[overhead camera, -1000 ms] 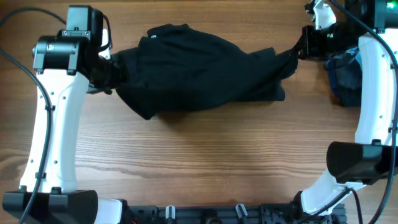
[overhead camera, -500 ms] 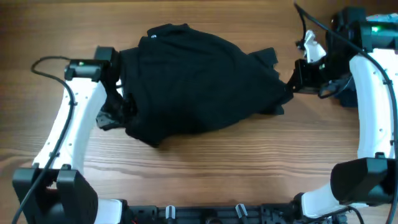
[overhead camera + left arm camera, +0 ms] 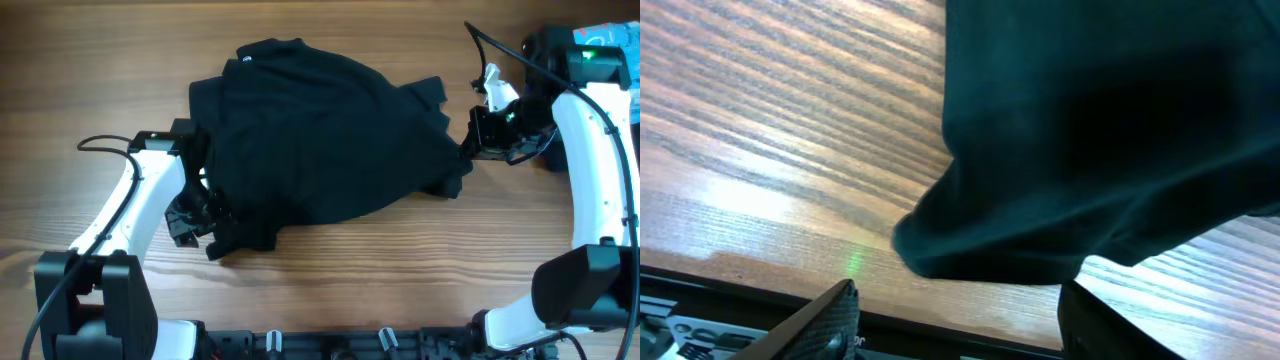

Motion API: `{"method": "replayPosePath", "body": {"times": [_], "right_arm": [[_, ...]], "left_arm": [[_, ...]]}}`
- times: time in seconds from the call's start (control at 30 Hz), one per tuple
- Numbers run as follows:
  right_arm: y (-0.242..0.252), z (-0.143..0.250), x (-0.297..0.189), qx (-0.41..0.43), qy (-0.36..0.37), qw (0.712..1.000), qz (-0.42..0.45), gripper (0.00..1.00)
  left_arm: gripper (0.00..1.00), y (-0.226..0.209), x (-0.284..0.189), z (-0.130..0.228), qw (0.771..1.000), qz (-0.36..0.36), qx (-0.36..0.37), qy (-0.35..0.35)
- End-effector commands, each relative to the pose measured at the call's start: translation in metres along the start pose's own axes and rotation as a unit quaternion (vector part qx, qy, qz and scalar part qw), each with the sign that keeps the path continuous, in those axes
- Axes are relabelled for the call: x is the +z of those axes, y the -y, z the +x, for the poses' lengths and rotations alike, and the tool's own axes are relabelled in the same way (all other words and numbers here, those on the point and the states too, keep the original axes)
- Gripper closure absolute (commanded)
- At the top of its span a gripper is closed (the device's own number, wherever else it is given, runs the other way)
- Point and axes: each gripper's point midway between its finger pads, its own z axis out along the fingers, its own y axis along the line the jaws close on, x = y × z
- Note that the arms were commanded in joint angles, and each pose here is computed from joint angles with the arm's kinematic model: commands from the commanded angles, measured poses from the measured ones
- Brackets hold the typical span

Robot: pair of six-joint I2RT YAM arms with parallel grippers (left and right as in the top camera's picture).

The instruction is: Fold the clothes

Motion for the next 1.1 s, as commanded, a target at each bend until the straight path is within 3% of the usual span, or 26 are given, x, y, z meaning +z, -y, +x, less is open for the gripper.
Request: {"method": "replayPosePath", "body": {"times": [0.0, 0.13, 0.23, 0.27, 0.3, 0.37, 0.43, 0.53, 0.57, 0.67, 0.7, 0.73, 0.77, 0.9, 1.07], "right_arm": [[0.008, 0.002, -0.006, 0.005, 0.008, 1.000, 0.025, 0.96], [0.016, 0.004, -0.006, 0.021, 0.004, 0.999, 0.048, 0.92], [0.016, 0.010, -0.007, 0.024, -0.007, 0.999, 0.048, 0.82], [0.015, 0.010, -0.007, 0.024, -0.007, 0.999, 0.048, 0.75], [0.015, 0.012, -0.007, 0.026, -0.011, 0.998, 0.047, 0.53], [0.015, 0.012, -0.007, 0.025, -0.011, 0.999, 0.047, 0.21], [0.016, 0.006, -0.007, 0.022, 0.001, 0.999, 0.048, 0.14], [0.019, -0.035, -0.011, 0.017, 0.084, 0.995, 0.052, 0.04], [0.020, -0.053, -0.014, 0.011, 0.121, 0.991, 0.054, 0.03], [0.021, -0.100, -0.025, -0.017, 0.207, 0.976, 0.058, 0.14], [0.022, -0.112, -0.026, -0.021, 0.227, 0.972, 0.059, 0.21], [0.024, -0.133, -0.028, -0.019, 0.258, 0.964, 0.058, 0.40], [0.025, -0.139, -0.027, -0.016, 0.267, 0.962, 0.057, 0.46], [0.037, -0.161, 0.000, -0.002, 0.261, 0.964, 0.051, 0.50], [0.055, -0.160, 0.069, 0.027, 0.178, 0.983, 0.027, 0.53]], "left_arm": [[0.38, 0.004, -0.001, -0.001, 1.000, 0.011, -0.008, 0.007], [0.37, 0.007, -0.002, -0.006, 1.000, 0.016, -0.006, 0.017], [0.36, 0.009, -0.002, -0.011, 0.999, 0.021, -0.005, 0.027], [0.36, 0.010, -0.002, -0.012, 0.999, 0.022, -0.005, 0.028], [0.36, 0.012, -0.002, -0.013, 0.999, 0.027, -0.004, 0.030], [0.36, 0.015, -0.002, -0.016, 0.999, 0.035, -0.003, 0.036], [0.36, 0.020, -0.003, -0.021, 0.998, 0.048, -0.001, 0.044], [0.35, 0.035, -0.006, -0.031, 0.994, 0.083, 0.006, 0.064], [0.35, 0.039, -0.008, -0.037, 0.993, 0.093, 0.011, 0.075], [0.35, 0.046, -0.012, -0.050, 0.989, 0.107, 0.016, 0.103], [0.36, 0.049, -0.013, -0.054, 0.987, 0.112, 0.017, 0.112], [0.39, 0.053, -0.016, -0.063, 0.984, 0.120, 0.020, 0.130], [0.41, 0.054, -0.017, -0.065, 0.983, 0.123, 0.021, 0.136], [0.43, 0.072, -0.022, -0.070, 0.976, 0.132, 0.062, 0.163], [0.41, 0.105, -0.025, -0.066, 0.963, 0.141, 0.125, 0.192]]}}
